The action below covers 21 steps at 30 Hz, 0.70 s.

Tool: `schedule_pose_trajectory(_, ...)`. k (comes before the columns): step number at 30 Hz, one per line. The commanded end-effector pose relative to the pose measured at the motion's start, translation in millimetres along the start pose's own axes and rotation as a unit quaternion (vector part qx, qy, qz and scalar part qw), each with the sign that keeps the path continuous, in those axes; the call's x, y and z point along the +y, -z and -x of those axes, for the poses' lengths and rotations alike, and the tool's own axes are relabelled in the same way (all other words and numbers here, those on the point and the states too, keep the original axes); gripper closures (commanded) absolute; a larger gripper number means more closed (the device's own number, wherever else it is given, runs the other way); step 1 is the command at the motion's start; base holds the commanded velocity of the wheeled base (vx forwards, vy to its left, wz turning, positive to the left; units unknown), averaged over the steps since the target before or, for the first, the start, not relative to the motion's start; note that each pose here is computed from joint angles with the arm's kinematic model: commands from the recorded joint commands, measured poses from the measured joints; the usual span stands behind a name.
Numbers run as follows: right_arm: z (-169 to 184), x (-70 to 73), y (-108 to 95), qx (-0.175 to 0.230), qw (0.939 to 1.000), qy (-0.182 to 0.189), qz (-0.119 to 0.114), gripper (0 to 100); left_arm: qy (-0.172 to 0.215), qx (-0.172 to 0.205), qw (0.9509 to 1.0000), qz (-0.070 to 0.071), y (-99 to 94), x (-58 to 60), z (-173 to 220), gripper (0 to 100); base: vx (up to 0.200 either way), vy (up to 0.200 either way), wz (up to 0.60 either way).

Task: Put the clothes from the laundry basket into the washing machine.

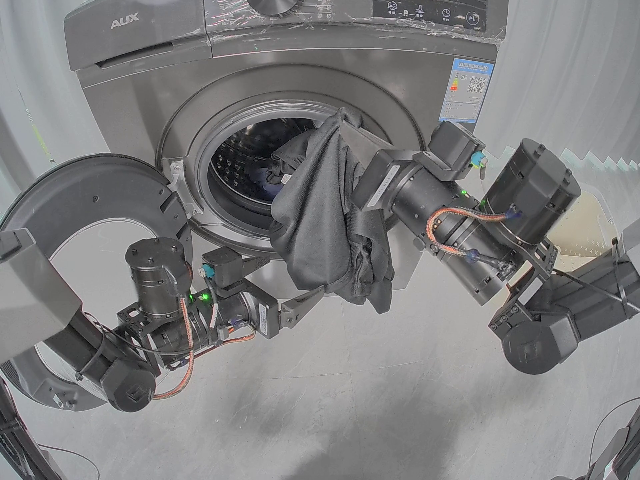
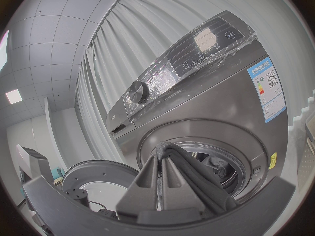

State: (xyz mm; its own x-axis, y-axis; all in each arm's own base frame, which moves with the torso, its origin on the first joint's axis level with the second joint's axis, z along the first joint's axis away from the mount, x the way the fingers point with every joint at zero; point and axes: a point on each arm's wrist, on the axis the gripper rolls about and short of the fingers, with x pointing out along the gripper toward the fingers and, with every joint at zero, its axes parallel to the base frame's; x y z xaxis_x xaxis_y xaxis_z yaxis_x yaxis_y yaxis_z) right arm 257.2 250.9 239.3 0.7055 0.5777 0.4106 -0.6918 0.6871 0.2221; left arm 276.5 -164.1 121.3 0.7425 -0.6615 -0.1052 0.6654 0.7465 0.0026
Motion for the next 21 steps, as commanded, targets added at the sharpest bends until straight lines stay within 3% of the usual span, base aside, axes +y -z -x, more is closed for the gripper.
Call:
schedule_pose_trajectory(1,0,-0.6,-1,-0.001,1.0,0.001,0.001,100,0.001,0.008,1.0,0.002,6.5,1.0,-6,0,0.0,0.0,0.0)
schedule_pose_trajectory(7,0,-0.4,-1,-0.003,1.0,0.001,0.0,100,-0.001,0.005,1.0,0.002,7.9,3.4,-15,0,0.0,0.0,0.0)
schedule_pose_trajectory(12,0,3.7,0,-0.001,1.0,-0.005,-0.003,100,-0.03,-0.018,0.9994,-0.002,10.7,11.7,-34,0,0.0,0.0,0.0)
schedule_pose_trajectory(21,0,4.9,0,-0.002,1.0,-0.006,-0.004,100,-0.041,-0.028,0.9988,-0.004,12.3,13.2,-51,0,0.0,0.0,0.0)
